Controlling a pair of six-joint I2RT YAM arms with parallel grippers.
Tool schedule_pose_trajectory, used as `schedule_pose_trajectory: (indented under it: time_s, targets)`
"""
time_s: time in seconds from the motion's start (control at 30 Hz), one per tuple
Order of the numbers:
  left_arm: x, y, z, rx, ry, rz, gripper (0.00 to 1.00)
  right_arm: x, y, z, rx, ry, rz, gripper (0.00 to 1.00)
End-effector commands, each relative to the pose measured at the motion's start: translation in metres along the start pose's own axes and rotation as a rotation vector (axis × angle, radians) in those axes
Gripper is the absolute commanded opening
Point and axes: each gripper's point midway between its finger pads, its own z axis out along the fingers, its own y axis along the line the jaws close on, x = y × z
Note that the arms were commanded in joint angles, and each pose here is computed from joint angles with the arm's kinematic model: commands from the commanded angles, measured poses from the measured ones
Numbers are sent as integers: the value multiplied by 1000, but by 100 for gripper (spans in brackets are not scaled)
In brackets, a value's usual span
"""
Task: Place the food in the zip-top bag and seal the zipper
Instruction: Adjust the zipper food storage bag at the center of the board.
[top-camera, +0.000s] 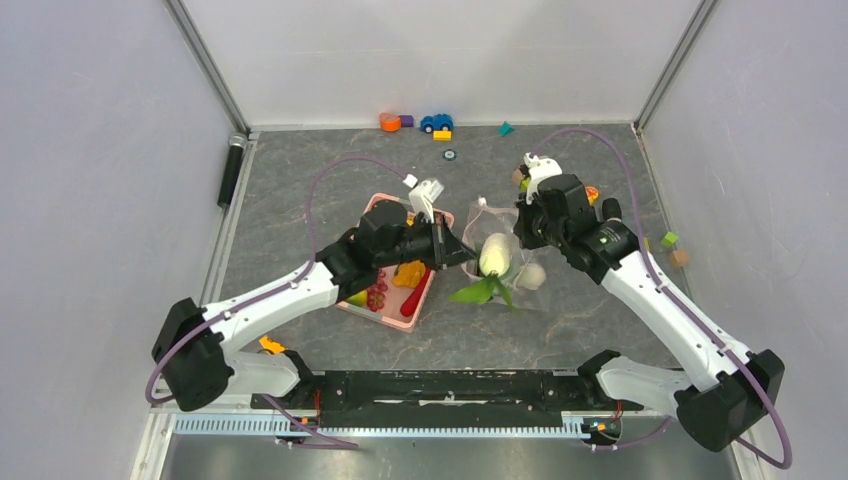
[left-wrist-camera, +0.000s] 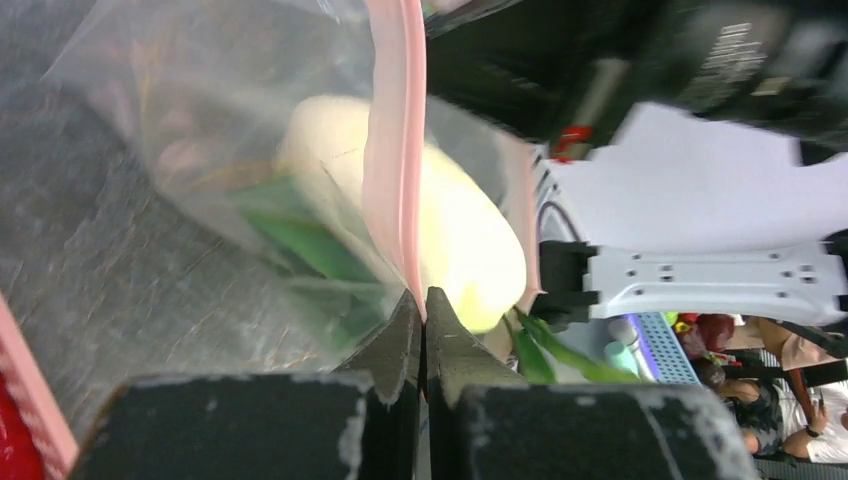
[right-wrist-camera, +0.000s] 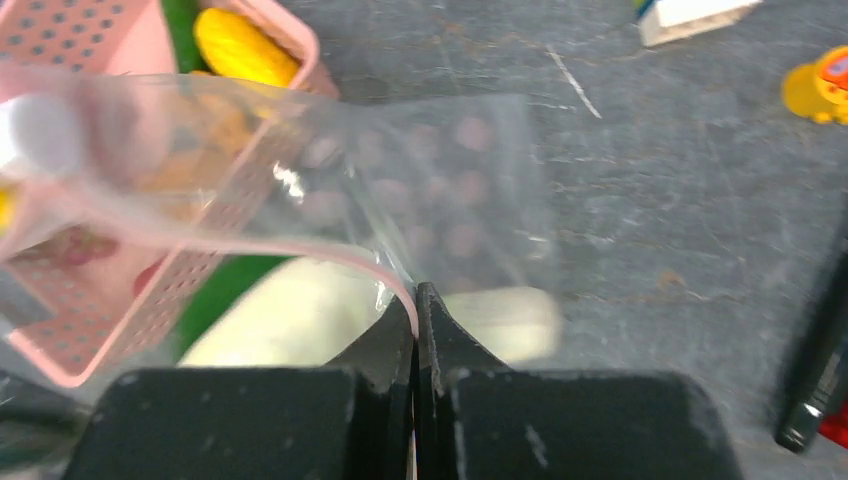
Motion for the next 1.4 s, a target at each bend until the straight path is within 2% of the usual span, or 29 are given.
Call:
schedule_pose_trajectory:
  time_s: [0.0, 0.13, 0.27, 0.4, 0.53, 0.73, 0.87, 1.0, 1.1, 1.17, 1.27, 1.37]
  targets:
    - [-45, -48, -12, 97, -86, 98, 2, -26, -30, -16, 168, -25, 15, 0]
    - [-67, -55, -1, 62, -90, 126, 2, -56, -39, -42, 229, -88, 16, 0]
    - [-86, -45, 15, -35, -96, 149, 2, -78, -32, -62, 188, -156, 0, 0]
    - [-107, -23, 29, -190, -110, 184, 2, -81, -16, -66, 94, -150, -42, 1]
    - [-113, -13, 39, -248, -93, 204, 2, -83, -19, -70, 109, -163, -48, 1]
    - [-114, -20, 40, -216, -96, 216, 2, -101, -43, -96, 244, -266, -4, 0]
    - [-115, -35, 49, -130, -90, 212, 10, -116, -58, -113, 336, -316, -4, 0]
    - [-117, -56, 63, -19, -90, 174, 10, -125, -73, -128, 430, -324, -24, 0]
    - [-110, -54, 77, 12, -67, 135, 12, -124, -77, -128, 459, -315, -26, 0]
    - [-100, -43, 84, 0, -39, 127, 24, -112, -69, -113, 403, -286, -36, 0]
    - [-83, -25, 80, -35, -25, 131, 65, -80, -51, -73, 277, -226, -45, 0]
    - [-69, -4, 60, -111, -36, 155, 98, -47, -30, -34, 141, -173, -34, 0]
